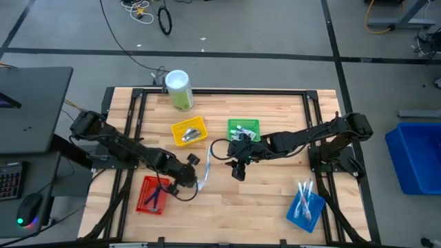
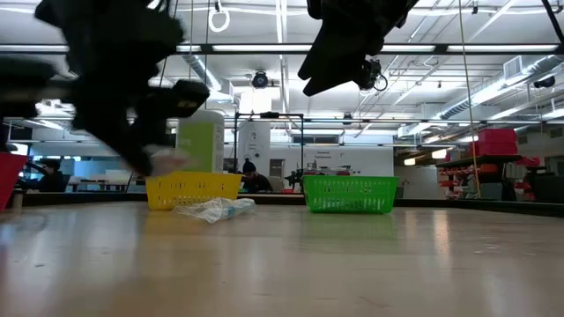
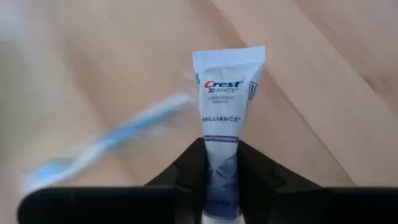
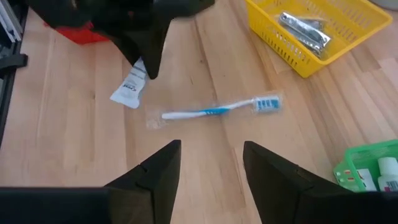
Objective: Pick & Place Travel size toiletries
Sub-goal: Put the white toothpaste into the green bin
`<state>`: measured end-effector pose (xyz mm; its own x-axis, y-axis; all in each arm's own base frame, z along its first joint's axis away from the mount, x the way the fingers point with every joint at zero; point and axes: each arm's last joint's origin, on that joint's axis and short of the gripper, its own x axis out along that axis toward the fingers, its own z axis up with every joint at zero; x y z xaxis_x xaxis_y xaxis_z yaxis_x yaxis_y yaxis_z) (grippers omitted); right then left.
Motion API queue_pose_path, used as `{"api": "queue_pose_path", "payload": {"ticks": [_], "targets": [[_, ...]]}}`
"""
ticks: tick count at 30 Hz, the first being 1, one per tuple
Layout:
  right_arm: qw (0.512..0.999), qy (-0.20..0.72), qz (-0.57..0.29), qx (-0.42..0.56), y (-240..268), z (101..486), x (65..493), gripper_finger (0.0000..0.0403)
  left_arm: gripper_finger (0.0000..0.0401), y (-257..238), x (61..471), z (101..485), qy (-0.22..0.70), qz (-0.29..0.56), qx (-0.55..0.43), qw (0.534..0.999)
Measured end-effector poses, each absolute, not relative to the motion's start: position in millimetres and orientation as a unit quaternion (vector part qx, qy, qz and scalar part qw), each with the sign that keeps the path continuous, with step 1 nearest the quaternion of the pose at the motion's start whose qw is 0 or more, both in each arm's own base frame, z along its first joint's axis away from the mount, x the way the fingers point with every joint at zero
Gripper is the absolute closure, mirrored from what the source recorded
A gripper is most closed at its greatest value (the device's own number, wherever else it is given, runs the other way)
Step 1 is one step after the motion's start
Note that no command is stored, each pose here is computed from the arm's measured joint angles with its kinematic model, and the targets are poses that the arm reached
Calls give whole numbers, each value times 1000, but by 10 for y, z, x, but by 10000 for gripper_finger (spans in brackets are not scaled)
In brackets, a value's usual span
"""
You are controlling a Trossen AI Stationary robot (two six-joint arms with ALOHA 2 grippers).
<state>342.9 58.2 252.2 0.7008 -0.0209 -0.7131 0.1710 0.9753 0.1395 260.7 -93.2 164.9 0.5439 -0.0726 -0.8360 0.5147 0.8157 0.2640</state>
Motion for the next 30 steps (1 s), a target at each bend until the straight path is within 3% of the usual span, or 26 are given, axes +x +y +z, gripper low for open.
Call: {"api": "queue_pose_path", "payload": {"ticks": [7, 14, 21, 30], "targets": [[898, 422, -68, 105, 570, 2464, 3364, 222, 322, -692, 2905, 2056, 432, -71, 188, 879], [841, 512, -120, 128, 593, 2347, 3169, 223, 327, -326, 3119, 2313, 382, 24, 151, 911], [837, 515, -157, 98, 661, 2314, 3106, 224, 325, 31, 3205, 2384, 342, 81, 122, 928], [782, 574, -217, 108, 666, 2258, 2917, 226, 324, 385, 3374, 2450, 244, 102, 44, 963]]}}
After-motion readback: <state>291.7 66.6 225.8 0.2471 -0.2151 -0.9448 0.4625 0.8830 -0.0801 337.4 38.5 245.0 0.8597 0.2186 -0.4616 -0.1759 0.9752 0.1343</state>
